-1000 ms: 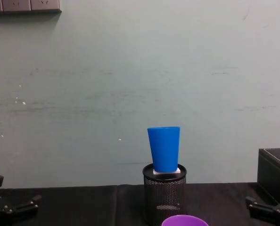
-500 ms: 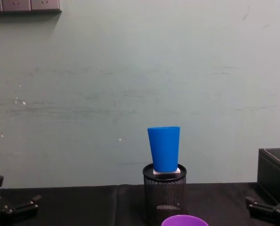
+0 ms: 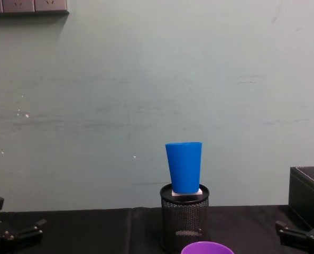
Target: Pick up one cup with a gripper and tap it against the other cup.
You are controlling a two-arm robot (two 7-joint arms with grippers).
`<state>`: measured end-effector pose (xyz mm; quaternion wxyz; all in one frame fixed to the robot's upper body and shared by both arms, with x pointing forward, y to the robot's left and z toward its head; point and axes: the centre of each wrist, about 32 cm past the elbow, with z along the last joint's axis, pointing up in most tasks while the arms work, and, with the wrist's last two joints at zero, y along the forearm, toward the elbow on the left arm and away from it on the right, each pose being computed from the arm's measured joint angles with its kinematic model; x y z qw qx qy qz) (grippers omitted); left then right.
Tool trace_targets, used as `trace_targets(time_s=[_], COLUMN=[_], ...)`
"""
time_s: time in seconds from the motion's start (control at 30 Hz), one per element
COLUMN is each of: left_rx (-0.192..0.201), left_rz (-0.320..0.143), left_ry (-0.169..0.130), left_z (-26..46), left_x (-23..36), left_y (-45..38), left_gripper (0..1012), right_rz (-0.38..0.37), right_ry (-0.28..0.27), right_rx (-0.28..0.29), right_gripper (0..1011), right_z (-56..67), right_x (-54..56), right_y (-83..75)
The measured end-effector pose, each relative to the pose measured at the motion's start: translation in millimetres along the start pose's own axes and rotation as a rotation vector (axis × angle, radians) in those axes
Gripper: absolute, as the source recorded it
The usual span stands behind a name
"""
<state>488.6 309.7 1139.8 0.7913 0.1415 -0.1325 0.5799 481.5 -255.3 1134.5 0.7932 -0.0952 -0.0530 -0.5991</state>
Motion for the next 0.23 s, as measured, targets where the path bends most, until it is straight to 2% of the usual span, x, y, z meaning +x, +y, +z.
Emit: trace_targets(time_s=[0.23], left_rx=[0.000], left_rz=[0.000], left_ry=[0.000], left_z=[0.0], left_x=[0.0], left_y=[0.0], left_gripper=[1000], right_rz=[0.000], right_ry=[0.000], right_rx=[0.000], right_gripper=[1000], right_z=[0.0], right_x=[0.0], right_y=[0.0])
